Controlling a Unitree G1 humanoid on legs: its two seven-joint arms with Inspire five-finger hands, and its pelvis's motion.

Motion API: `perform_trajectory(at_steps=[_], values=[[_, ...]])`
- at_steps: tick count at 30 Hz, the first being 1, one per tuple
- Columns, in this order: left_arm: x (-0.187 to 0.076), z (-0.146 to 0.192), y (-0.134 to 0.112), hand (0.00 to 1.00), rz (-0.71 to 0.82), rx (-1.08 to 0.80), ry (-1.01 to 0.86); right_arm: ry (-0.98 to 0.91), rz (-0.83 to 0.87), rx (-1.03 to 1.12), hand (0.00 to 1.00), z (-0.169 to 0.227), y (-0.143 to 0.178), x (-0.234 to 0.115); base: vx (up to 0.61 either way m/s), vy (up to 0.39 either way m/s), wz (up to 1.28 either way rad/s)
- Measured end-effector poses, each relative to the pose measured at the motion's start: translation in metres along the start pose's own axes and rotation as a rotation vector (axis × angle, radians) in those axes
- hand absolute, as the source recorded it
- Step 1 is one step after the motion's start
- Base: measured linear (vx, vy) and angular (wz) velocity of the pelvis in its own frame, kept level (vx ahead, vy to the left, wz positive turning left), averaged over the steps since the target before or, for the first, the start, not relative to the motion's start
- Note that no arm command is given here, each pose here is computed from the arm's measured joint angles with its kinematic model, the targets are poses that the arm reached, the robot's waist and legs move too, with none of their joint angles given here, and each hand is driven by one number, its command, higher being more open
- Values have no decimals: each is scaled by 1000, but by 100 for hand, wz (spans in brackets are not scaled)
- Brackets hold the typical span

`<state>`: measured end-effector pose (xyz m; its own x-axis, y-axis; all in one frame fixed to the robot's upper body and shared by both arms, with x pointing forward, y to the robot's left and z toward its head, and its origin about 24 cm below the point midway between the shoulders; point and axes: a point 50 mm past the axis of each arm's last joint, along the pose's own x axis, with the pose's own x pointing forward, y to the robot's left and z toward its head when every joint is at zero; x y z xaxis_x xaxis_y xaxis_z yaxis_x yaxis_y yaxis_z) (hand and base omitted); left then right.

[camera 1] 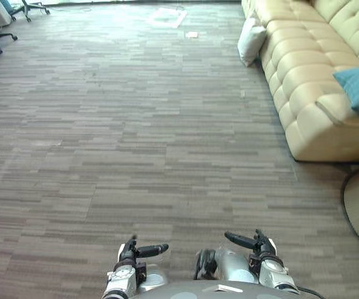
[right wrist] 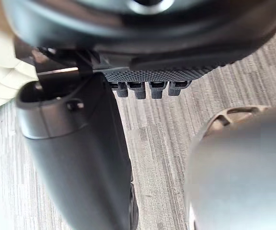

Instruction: Pick up cushions and gather them together orderly.

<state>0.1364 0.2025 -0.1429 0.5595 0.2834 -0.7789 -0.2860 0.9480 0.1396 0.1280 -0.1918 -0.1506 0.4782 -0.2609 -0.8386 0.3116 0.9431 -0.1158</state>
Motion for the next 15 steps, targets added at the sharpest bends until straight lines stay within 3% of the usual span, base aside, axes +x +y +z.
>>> perform_trajectory(at_steps=[7, 11, 15], values=[[1, 8, 2, 100, 27, -136, -28, 24, -13, -1, 100, -6, 0, 0, 458, 125, -61], [2, 6, 16, 100, 58, -113, -21, 88, 0, 47, 100, -28, 10, -7, 557, 244, -45], [3, -1, 22, 100, 76, -73, 25, 81, 7, 66, 100, -24, 12, -6, 656, 191, 13]])
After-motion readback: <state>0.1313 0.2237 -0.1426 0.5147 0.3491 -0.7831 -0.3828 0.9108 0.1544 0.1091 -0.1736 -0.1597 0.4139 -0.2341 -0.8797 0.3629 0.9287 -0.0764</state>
